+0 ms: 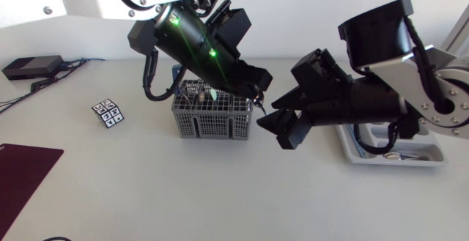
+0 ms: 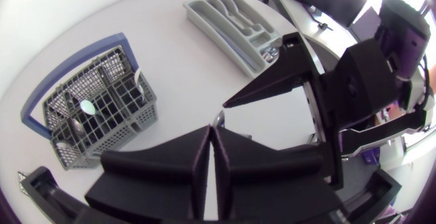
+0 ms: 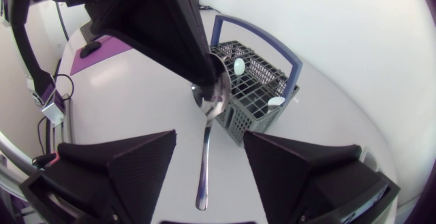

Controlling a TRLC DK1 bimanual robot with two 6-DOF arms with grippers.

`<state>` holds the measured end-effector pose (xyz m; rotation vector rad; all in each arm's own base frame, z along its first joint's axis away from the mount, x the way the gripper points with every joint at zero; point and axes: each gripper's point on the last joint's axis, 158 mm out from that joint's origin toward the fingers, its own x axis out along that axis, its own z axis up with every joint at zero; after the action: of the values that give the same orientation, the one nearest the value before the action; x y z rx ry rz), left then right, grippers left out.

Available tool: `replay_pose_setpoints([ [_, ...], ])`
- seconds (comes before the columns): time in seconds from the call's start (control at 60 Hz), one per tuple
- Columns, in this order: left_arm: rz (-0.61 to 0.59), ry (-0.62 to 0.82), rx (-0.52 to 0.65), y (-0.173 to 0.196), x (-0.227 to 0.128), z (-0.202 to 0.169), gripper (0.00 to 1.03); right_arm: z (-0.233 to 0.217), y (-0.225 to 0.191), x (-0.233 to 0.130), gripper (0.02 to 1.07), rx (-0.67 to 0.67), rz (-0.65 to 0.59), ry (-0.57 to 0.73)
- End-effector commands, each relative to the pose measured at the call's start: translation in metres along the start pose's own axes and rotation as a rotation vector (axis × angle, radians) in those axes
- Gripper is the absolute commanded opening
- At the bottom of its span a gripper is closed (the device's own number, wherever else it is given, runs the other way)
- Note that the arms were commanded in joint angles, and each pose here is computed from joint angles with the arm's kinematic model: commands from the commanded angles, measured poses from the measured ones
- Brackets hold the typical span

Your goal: Transfer all utensils from the basket to the drawer tray.

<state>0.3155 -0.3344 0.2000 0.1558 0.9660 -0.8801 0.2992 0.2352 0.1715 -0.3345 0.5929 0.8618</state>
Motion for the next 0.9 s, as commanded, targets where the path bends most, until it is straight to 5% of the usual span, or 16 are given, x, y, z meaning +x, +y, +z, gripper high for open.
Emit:
replay_pose_setpoints([
  [0.0, -0.015, -0.002, -0.028, 0.0, 0.0, 0.007, 0.04, -0.015, 0.003, 0.011, 0.6, 0.018, -0.002, 0.036],
  [0.367, -0.023, 0.003, -0.036, 0.001, 0.0, 0.006, 0.04, -0.017, 0.0, 0.011, 0.11, -0.005, -0.042, 0.034],
  [0.6, -0.033, -0.006, -0.051, 0.002, -0.003, 0.009, 0.07, -0.022, 0.003, 0.01, 0.08, -0.016, -0.03, 0.045],
  [0.883, -0.033, -0.06, -0.06, 0.003, -0.018, 0.026, 0.55, -0.033, 0.011, 0.006, 0.08, -0.026, 0.005, 0.067],
])
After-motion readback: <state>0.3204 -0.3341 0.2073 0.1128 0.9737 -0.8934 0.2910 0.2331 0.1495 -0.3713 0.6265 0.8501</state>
